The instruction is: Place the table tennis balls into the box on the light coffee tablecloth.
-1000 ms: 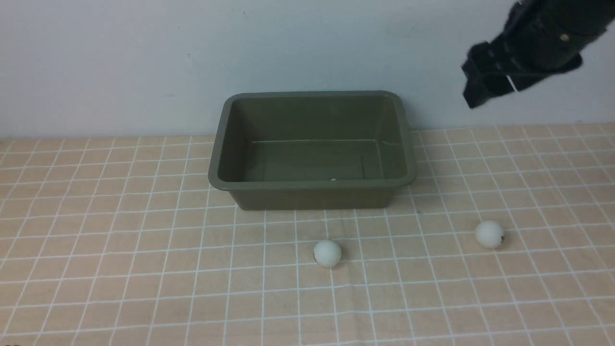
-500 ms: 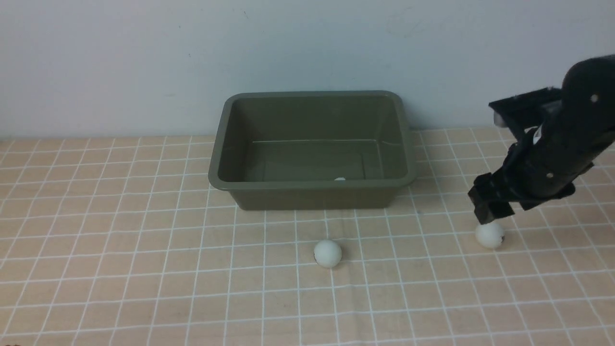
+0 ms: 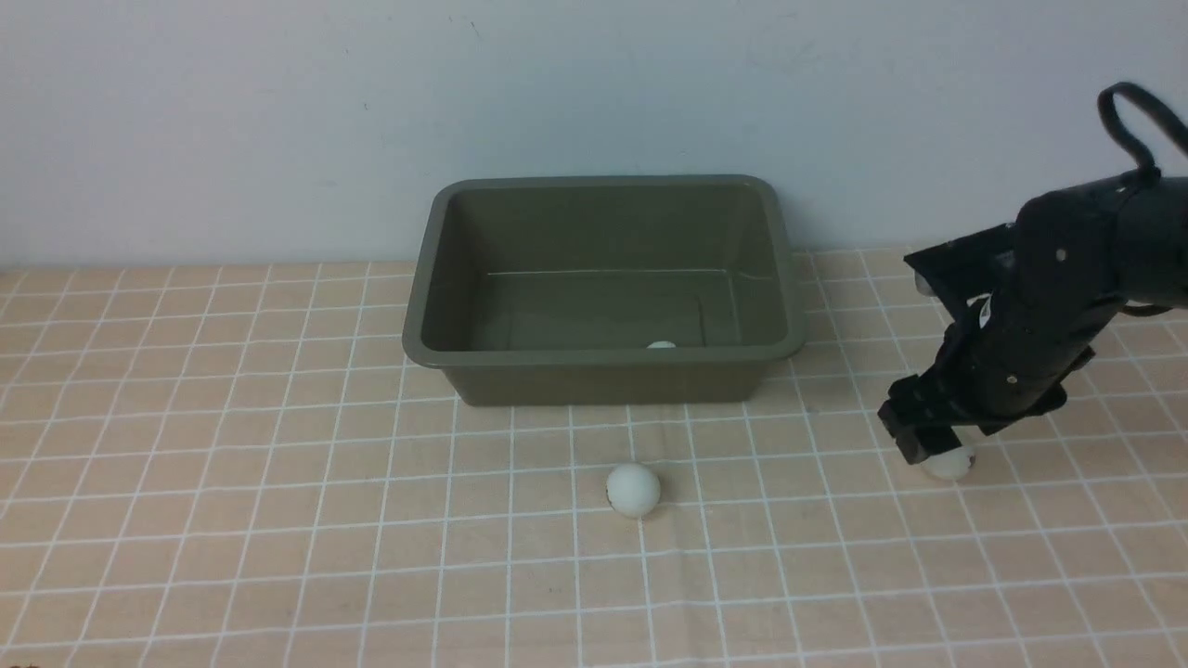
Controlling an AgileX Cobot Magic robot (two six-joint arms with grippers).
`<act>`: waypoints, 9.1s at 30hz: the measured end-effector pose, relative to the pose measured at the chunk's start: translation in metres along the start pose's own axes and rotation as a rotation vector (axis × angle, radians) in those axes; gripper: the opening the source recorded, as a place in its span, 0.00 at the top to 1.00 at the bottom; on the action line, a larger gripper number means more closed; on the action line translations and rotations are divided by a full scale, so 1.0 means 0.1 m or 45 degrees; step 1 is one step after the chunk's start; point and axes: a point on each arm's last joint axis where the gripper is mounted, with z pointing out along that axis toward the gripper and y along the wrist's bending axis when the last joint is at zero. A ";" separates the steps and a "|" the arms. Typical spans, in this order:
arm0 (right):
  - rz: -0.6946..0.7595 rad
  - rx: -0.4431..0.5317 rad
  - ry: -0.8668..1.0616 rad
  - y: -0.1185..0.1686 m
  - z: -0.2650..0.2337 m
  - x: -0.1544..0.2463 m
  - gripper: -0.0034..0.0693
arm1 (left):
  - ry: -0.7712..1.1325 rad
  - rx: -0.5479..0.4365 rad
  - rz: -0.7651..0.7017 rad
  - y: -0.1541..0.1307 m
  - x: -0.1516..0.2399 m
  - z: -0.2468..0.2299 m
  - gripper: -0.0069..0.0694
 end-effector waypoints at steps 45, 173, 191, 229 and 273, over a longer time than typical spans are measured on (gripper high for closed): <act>-0.116 -0.314 -0.308 0.74 -0.74 -0.98 0.45 | 0.000 0.000 0.000 0.00 0.00 0.00 1.00; -0.442 -0.156 0.145 2.32 -0.06 -0.52 0.46 | 0.000 0.000 0.000 0.00 0.00 0.00 1.00; -0.470 -0.121 -0.332 2.23 -0.92 -1.16 0.46 | 0.000 0.000 0.000 0.00 0.00 0.00 1.00; -0.185 -0.080 -0.228 1.42 -0.16 -1.44 0.34 | 0.000 0.000 0.000 0.00 0.00 0.00 1.00; 0.172 0.057 -1.591 0.17 -2.53 2.98 0.98 | 0.000 0.000 0.000 0.00 0.00 0.00 1.00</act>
